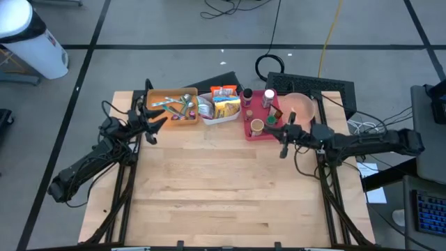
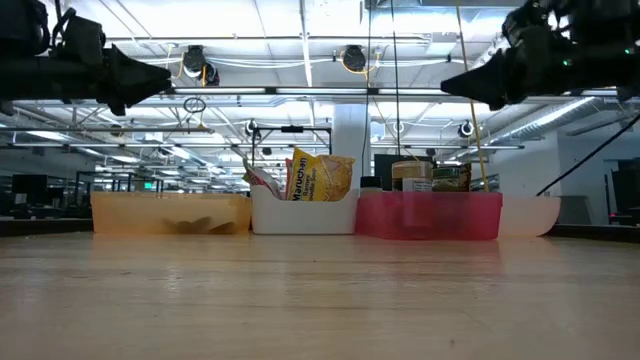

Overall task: Pick & Place Food Item
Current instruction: Return to Home Position

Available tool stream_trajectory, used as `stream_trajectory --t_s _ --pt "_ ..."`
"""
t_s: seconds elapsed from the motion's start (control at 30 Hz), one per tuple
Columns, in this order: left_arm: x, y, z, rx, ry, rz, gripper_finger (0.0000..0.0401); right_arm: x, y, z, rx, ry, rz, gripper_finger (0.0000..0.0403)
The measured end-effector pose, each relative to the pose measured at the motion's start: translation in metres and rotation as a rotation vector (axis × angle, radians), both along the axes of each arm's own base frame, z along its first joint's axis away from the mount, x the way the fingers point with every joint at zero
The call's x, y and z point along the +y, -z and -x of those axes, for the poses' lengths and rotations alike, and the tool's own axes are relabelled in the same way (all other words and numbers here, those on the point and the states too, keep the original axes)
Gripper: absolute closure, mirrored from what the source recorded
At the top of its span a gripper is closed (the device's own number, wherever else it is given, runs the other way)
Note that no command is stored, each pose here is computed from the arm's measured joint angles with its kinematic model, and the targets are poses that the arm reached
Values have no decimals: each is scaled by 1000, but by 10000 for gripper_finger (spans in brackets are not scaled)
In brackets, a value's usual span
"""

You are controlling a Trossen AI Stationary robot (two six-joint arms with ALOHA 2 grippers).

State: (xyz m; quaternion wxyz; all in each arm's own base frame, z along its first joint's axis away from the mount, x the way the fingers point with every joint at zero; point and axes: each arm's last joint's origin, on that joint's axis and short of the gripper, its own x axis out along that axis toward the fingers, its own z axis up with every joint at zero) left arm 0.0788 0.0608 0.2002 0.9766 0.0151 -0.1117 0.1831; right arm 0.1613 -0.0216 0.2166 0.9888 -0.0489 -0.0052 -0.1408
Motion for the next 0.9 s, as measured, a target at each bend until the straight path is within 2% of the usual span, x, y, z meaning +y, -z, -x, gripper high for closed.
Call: stream_trajectory --t_s 0.23,0.43,0.6,0.77,0.9 --pt "1 6 -1 55 6 24 229 4 18 20 -29 -80 -25 402" --pt "0 6 -1 59 30 21 229 5 22 33 -51 -78 -44 402" --pt "2 7 0 68 8 21 229 5 27 38 -3 -37 -18 403" --pt "6 12 2 104 -32 65 229 4 29 40 32 -21 17 403" --pt "7 11 4 101 -35 48 229 4 29 42 37 -12 54 403"
